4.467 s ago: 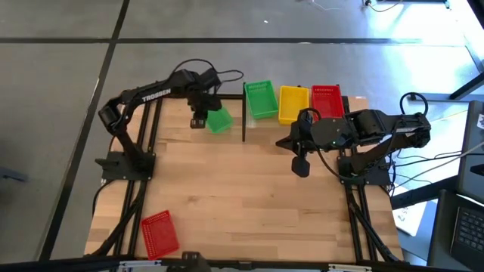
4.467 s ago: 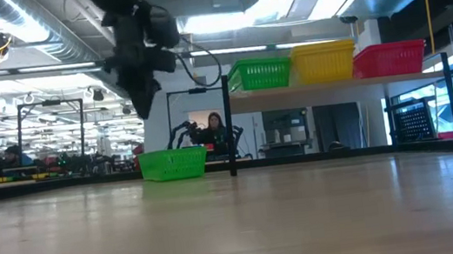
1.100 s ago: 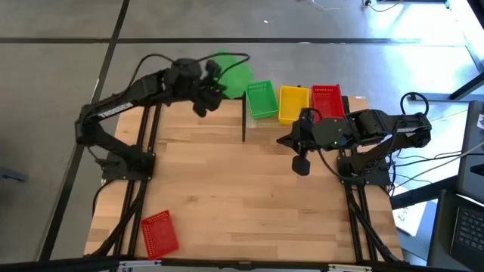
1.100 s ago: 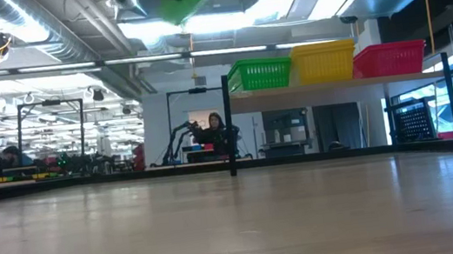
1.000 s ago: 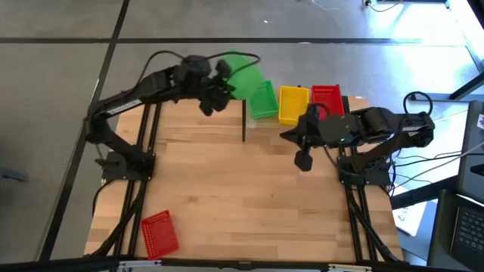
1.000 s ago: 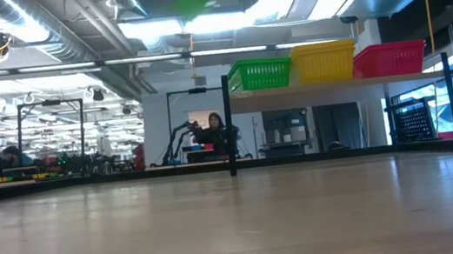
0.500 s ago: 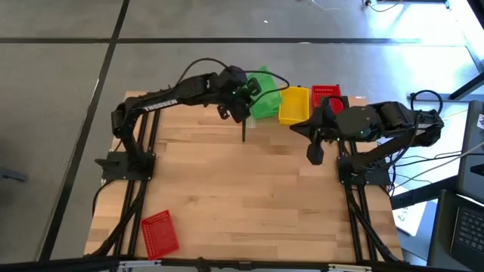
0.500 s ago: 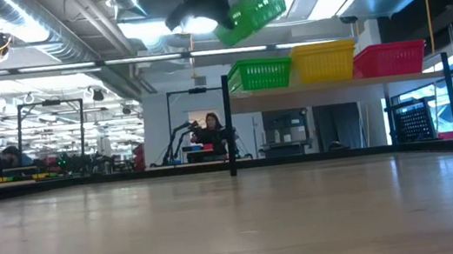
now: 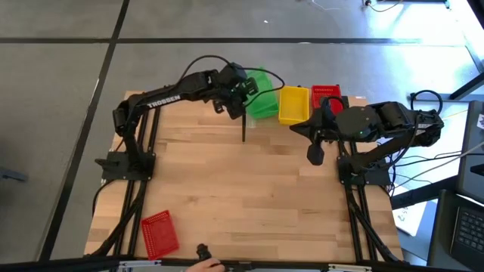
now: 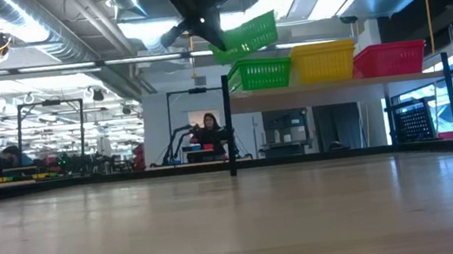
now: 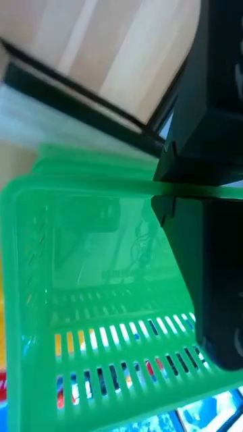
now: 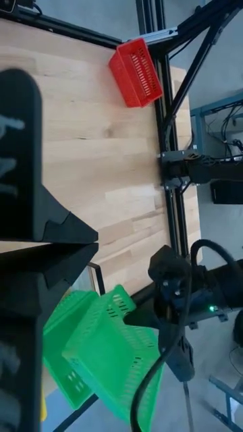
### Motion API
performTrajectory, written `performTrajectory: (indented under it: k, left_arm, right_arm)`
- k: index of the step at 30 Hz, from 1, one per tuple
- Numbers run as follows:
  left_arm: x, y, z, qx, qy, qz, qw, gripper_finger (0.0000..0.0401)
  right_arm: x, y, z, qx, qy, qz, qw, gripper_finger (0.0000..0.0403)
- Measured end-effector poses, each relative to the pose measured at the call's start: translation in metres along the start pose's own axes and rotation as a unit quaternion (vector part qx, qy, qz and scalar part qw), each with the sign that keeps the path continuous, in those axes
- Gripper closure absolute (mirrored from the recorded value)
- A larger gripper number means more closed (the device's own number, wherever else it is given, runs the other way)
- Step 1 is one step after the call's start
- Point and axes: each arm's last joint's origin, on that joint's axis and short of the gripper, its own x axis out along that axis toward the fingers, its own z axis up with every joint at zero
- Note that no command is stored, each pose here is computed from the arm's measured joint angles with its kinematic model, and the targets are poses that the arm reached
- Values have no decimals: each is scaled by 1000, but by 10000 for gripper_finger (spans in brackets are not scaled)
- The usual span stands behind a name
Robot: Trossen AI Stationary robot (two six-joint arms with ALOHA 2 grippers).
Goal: Stack baskets on shelf by color
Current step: Stack the green bin on the green bins on the shelf
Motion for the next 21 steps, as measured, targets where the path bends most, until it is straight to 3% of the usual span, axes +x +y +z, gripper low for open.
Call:
performTrajectory:
  k: [4,21]
  left_arm:
    - [5,-6,0,25,1,-14,1000,401]
    - [6,-3,2,19,-24,5,1000,399]
  right_arm:
    - [0,0,0,-8,0,0,1000,402]
    - [0,0,0,-9,-1,0,1000,402]
